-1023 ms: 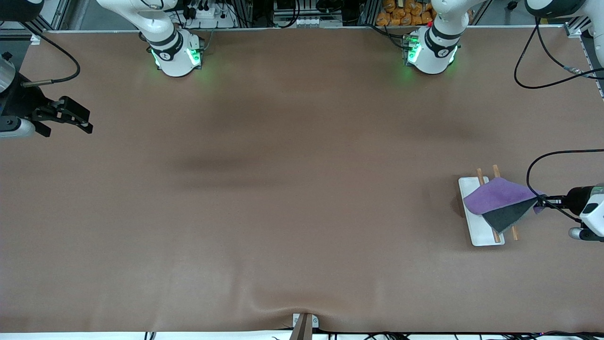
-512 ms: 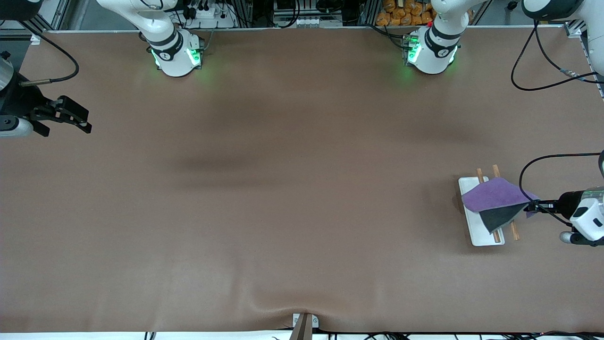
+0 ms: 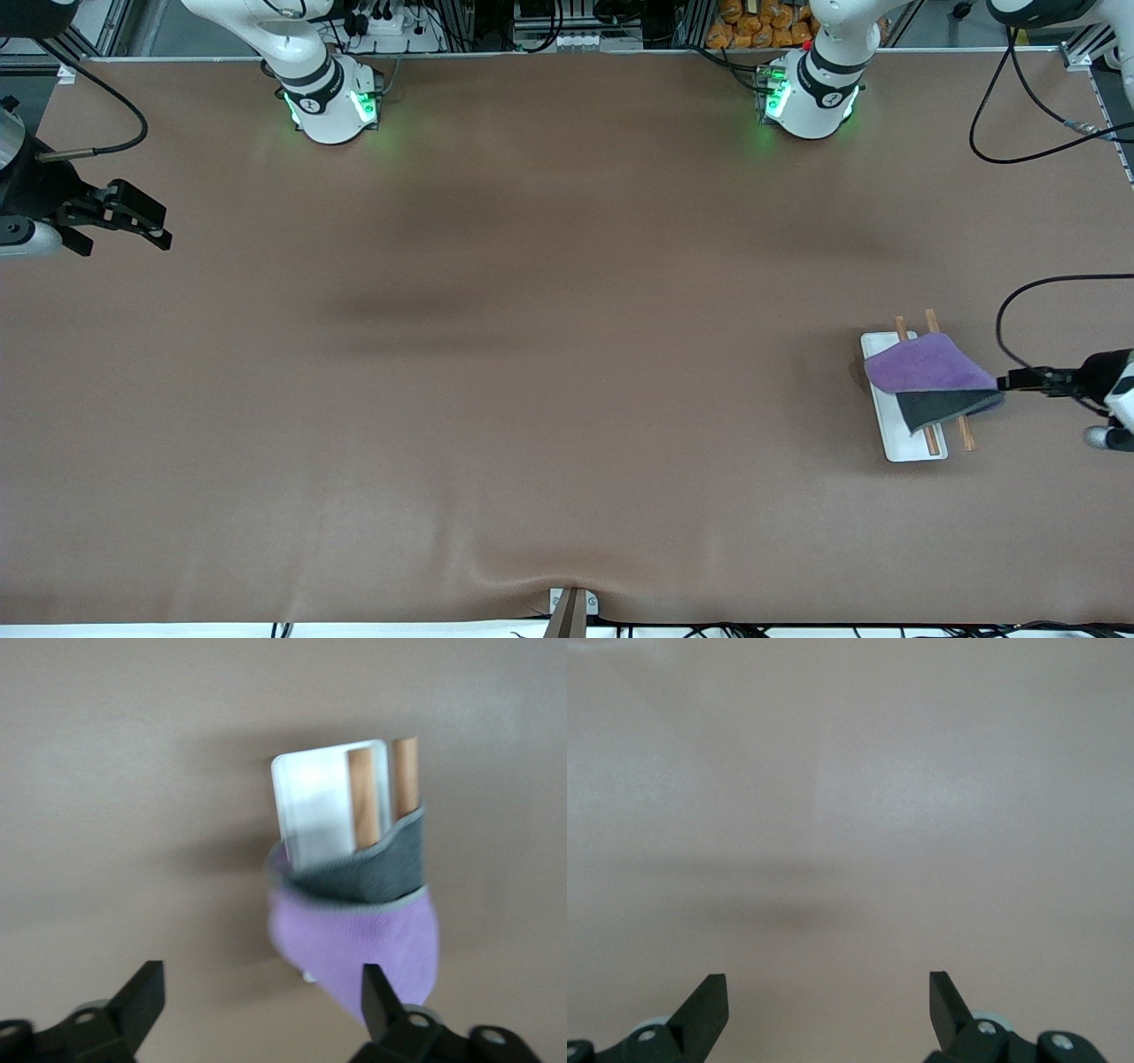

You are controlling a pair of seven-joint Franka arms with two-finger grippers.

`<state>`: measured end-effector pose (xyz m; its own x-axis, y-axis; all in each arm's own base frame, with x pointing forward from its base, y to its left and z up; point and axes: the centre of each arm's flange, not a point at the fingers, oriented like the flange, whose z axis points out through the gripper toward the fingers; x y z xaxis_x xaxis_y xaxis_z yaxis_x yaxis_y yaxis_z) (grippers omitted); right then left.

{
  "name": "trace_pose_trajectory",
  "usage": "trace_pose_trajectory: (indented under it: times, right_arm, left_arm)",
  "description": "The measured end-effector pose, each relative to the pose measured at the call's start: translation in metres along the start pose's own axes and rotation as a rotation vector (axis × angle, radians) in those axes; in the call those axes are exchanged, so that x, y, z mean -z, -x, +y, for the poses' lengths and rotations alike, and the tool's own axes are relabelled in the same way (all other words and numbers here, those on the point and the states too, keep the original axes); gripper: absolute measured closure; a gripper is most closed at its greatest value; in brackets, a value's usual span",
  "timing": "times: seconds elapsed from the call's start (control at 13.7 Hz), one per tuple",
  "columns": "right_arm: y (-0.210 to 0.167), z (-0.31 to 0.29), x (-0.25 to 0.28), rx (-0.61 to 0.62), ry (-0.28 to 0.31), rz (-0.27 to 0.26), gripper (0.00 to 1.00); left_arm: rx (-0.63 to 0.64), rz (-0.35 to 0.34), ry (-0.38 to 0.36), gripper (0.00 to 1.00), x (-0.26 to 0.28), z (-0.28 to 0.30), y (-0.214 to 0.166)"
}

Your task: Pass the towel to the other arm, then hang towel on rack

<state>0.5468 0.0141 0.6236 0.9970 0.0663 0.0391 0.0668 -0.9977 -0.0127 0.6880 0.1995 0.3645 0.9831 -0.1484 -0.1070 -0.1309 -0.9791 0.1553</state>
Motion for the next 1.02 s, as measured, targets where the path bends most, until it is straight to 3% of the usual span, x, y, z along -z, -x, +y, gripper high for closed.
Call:
trace_pose_trajectory:
  times: [0.37,0.58,1.02]
  right_arm:
    - [0.0,0.001,-0.001,-0.002,0.0,-0.005,0.0]
    - [0.001,0.008,-0.001,-0.015,0.0,-0.006,0.0]
    - [0.002,0.013,-0.002,-0.023,0.0,-0.014,0.0]
  left_arm:
    - [-0.05,-0.001,0.053,0.0,0.016,-0.028,0.024]
    - [-0.093,0.038,0.023,0.0,0.066,0.016,0.022]
    - [-0.059,0.057,-0.027,0.0,0.129,0.125,0.02]
